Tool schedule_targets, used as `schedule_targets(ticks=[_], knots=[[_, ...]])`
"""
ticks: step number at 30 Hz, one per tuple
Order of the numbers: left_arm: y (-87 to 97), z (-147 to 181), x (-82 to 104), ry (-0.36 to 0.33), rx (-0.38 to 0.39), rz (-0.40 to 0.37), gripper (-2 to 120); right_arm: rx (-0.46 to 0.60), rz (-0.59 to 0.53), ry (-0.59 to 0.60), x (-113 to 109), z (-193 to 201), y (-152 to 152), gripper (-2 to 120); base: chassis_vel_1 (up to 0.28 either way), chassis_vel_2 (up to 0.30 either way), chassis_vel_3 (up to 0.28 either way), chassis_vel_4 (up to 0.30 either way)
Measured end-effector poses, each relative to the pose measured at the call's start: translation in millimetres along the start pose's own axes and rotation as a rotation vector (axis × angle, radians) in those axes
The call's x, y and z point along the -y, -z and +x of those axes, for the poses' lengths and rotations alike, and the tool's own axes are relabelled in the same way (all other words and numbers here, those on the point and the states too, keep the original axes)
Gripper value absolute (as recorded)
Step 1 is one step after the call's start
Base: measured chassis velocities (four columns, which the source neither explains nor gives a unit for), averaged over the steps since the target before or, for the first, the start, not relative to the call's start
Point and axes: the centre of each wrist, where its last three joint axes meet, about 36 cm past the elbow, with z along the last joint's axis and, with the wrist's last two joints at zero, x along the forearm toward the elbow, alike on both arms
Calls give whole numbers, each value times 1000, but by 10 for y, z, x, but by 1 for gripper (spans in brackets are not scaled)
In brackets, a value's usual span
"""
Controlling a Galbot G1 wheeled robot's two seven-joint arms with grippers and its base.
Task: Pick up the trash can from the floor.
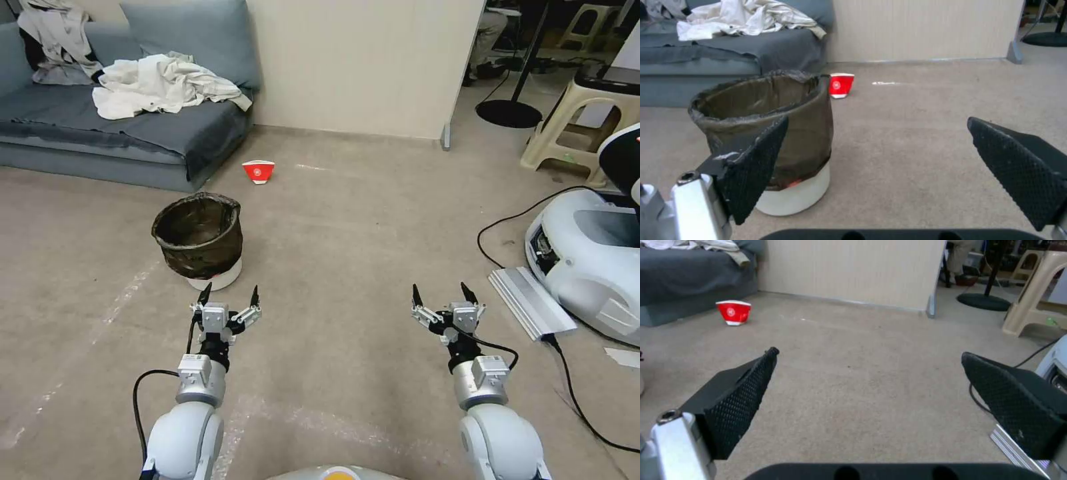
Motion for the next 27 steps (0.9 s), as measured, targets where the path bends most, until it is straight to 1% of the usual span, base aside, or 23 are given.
schedule_targets(ticks=[5, 7, 8, 10, 11, 12, 13, 14, 16, 18, 19, 20, 21, 23, 27], knots=[[6, 11, -11, 3, 0, -1, 100, -1, -1, 0, -3, 11, 9, 100, 0, 0, 0, 0], [96, 60, -60, 16, 19, -3, 100, 5, -7, -7, -15, 60, 91, 100, 0, 0, 0, 0], [96, 60, -60, 16, 19, -3, 100, 5, -7, -7, -15, 60, 91, 100, 0, 0, 0, 0], [264, 158, -158, 44, 51, -10, 100, 16, -18, -25, -30, 159, 260, 100, 0, 0, 0, 0], [264, 158, -158, 44, 51, -10, 100, 16, -18, -25, -30, 159, 260, 100, 0, 0, 0, 0], [389, 230, -222, 62, 75, -15, 100, 23, -25, -39, -39, 233, 383, 100, 0, 0, 0, 0], [460, 270, -254, 72, 88, -19, 100, 29, -29, -48, -43, 281, 466, 100, 0, 0, 0, 0], [460, 270, -254, 72, 88, -19, 100, 29, -29, -48, -43, 281, 466, 100, 0, 0, 0, 0], [688, 397, -322, 94, 131, -28, 100, 50, -39, -68, -48, 416, 693, 100, 0, 0, 0, 0], [688, 400, -314, 88, 128, -25, 100, 50, -39, -68, -49, 416, 696, 100, 0, 0, 0, 0], [878, 507, -371, 106, 149, -27, 100, 58, -55, -94, -71, 533, 887, 100, 0, 0, 0, 0], [955, 552, -392, 113, 156, -28, 100, 60, -58, -105, -75, 577, 957, 100, 0, 0, 0, 0], [955, 552, -392, 113, 156, -28, 100, 60, -58, -105, -75, 577, 957, 100, 0, 0, 0, 0], [1105, 651, -422, 124, 156, -25, 100, 48, -59, -122, -72, 611, 1000, 100, 0, 0, 0, 0], [1128, 670, -429, 135, 150, -20, 100, 36, -52, -124, -57, 610, 1009, 100, 0, 0, 0, 0]])
